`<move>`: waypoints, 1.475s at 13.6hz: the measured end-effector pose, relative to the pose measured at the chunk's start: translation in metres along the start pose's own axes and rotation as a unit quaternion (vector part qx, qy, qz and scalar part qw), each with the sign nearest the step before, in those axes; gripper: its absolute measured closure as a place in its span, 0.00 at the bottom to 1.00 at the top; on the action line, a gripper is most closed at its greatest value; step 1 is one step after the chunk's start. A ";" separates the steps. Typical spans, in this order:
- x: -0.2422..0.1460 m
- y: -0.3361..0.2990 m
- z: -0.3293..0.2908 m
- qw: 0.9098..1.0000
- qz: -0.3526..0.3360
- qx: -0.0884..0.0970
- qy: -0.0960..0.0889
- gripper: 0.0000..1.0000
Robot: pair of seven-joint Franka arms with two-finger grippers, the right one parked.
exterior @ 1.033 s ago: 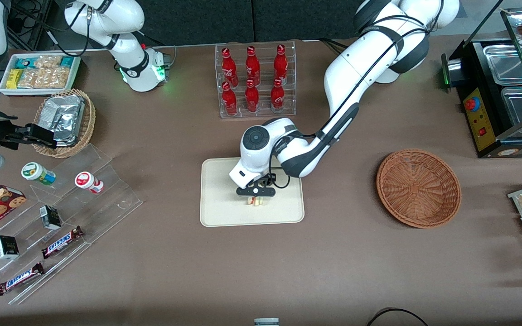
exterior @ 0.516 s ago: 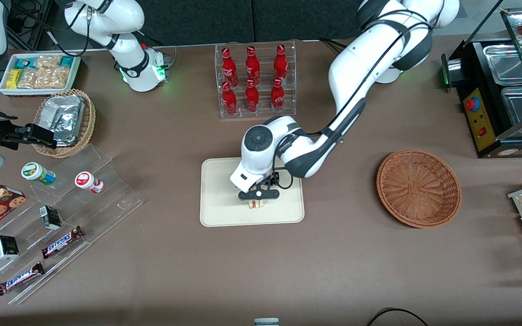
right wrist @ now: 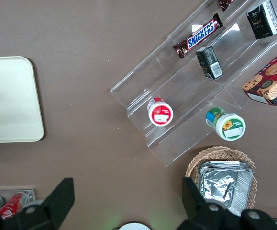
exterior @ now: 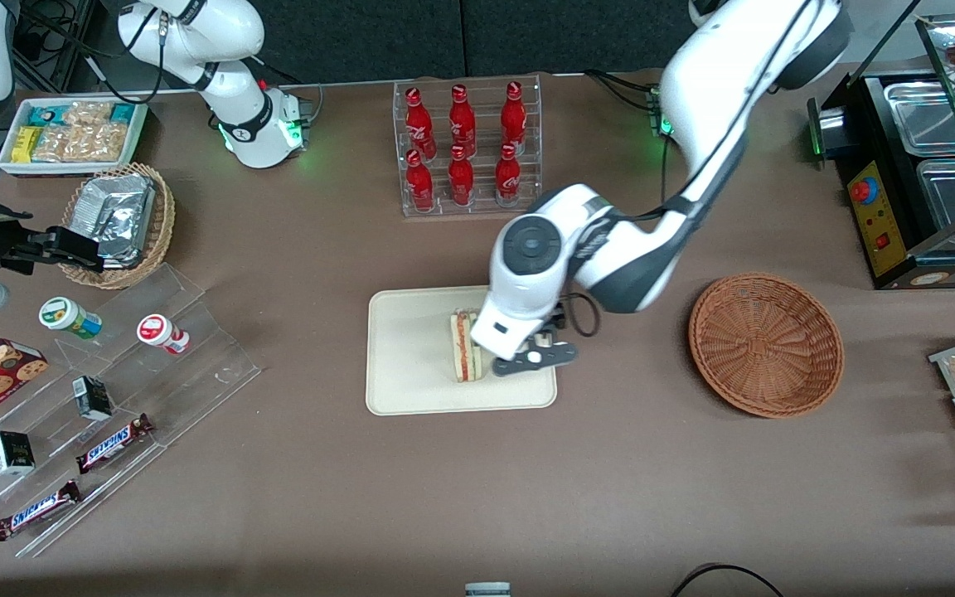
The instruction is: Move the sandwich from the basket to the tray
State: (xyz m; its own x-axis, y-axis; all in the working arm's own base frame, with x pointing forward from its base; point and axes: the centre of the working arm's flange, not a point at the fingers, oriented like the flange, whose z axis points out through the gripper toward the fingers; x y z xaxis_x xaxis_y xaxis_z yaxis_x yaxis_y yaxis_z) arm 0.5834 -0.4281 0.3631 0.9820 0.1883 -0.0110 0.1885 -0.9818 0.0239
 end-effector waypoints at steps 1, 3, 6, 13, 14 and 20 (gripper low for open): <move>0.011 -0.024 -0.008 1.000 0.004 0.000 -0.006 0.00; 0.031 -0.079 -0.022 1.000 0.014 0.000 -0.018 0.00; 0.052 -0.167 -0.034 0.999 0.030 0.007 -0.033 0.00; 0.068 -0.339 -0.063 0.994 0.082 0.031 -0.072 0.00; 0.070 -0.365 -0.075 0.993 0.086 0.023 -0.076 0.00; 0.051 -0.400 -0.147 0.995 0.075 0.034 -0.050 0.00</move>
State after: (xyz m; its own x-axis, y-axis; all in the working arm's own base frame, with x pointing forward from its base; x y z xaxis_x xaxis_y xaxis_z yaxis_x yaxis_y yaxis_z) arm 0.5590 -0.0225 0.4996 0.9930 0.0400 -0.1110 0.0364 -0.9988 -0.0342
